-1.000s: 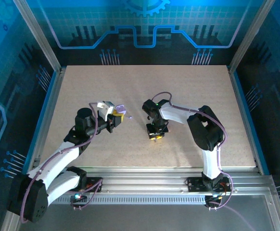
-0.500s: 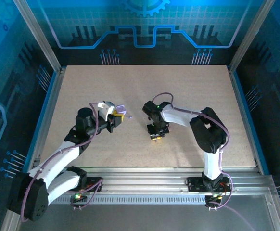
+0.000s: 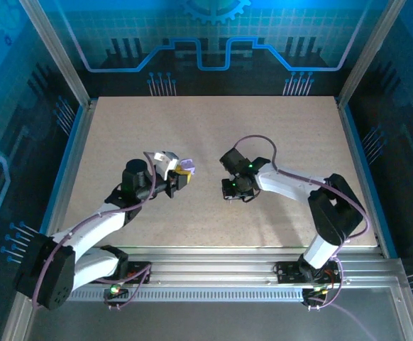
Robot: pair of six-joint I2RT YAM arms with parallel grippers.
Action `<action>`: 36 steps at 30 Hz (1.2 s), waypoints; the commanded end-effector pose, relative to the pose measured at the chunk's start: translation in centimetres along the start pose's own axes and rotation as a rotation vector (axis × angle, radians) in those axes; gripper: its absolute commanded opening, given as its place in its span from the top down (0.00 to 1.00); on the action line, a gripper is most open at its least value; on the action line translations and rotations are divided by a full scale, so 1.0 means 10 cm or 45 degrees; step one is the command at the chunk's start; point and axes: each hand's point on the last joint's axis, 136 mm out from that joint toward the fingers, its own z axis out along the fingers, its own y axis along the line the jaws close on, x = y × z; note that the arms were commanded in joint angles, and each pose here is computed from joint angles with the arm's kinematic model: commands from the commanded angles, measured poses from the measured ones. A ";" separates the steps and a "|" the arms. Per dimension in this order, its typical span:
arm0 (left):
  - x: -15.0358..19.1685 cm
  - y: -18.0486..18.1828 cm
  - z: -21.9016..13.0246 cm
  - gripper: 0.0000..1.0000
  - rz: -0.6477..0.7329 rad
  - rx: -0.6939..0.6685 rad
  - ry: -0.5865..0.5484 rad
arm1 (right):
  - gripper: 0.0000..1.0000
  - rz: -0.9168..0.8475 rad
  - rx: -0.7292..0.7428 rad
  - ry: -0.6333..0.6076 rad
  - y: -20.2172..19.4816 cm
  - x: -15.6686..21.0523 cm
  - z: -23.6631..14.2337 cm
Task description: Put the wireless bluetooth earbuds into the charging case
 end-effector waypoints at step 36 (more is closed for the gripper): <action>0.19 -0.06 0.55 0.85 0.040 0.007 -0.080 | 0.82 0.080 -0.352 -0.543 0.17 -0.58 -0.90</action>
